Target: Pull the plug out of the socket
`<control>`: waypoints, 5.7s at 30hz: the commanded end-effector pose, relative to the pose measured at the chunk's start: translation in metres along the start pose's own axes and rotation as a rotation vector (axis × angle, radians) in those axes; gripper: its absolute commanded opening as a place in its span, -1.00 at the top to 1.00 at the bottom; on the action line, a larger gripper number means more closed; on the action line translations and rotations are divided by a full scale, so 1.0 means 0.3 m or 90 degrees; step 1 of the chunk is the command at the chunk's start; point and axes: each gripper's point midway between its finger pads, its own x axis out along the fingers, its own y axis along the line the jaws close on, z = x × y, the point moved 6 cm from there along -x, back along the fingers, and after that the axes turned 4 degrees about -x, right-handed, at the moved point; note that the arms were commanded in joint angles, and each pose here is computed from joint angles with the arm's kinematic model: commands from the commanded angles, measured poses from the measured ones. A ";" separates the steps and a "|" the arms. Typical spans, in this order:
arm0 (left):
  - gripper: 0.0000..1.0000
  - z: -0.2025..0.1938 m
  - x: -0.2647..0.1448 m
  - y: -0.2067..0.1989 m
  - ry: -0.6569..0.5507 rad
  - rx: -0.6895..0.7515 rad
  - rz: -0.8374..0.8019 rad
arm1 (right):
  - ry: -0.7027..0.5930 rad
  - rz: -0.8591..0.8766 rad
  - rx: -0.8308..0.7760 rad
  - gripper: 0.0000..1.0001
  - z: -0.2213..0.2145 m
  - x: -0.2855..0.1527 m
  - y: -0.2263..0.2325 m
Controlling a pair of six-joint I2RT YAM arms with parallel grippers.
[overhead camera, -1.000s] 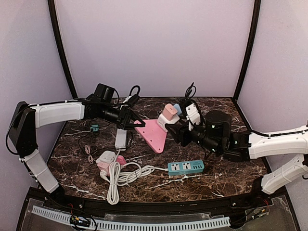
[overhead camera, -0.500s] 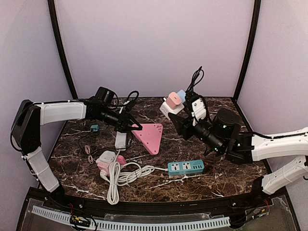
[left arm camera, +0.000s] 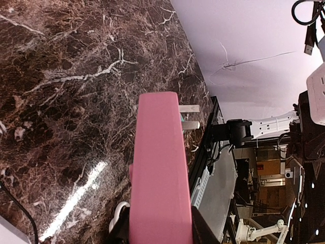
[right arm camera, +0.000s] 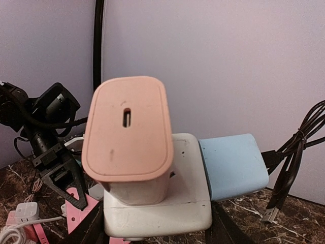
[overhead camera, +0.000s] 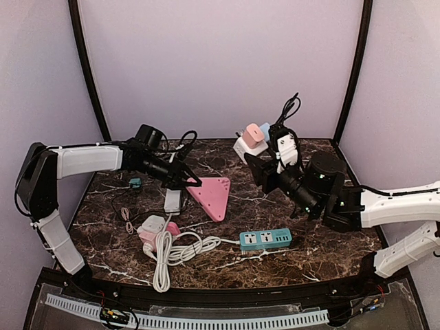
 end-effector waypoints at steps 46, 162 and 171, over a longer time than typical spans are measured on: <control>0.34 0.100 -0.771 0.572 -0.311 -0.210 0.469 | 0.027 -0.047 0.116 1.00 0.016 -0.009 -0.112; -0.11 -0.106 -0.040 -0.246 -0.114 0.418 0.196 | 0.262 0.134 0.104 1.00 -0.166 0.238 0.363; 0.11 -0.106 -0.043 -0.246 -0.116 0.418 0.204 | 0.273 0.130 0.098 1.00 -0.178 0.247 0.370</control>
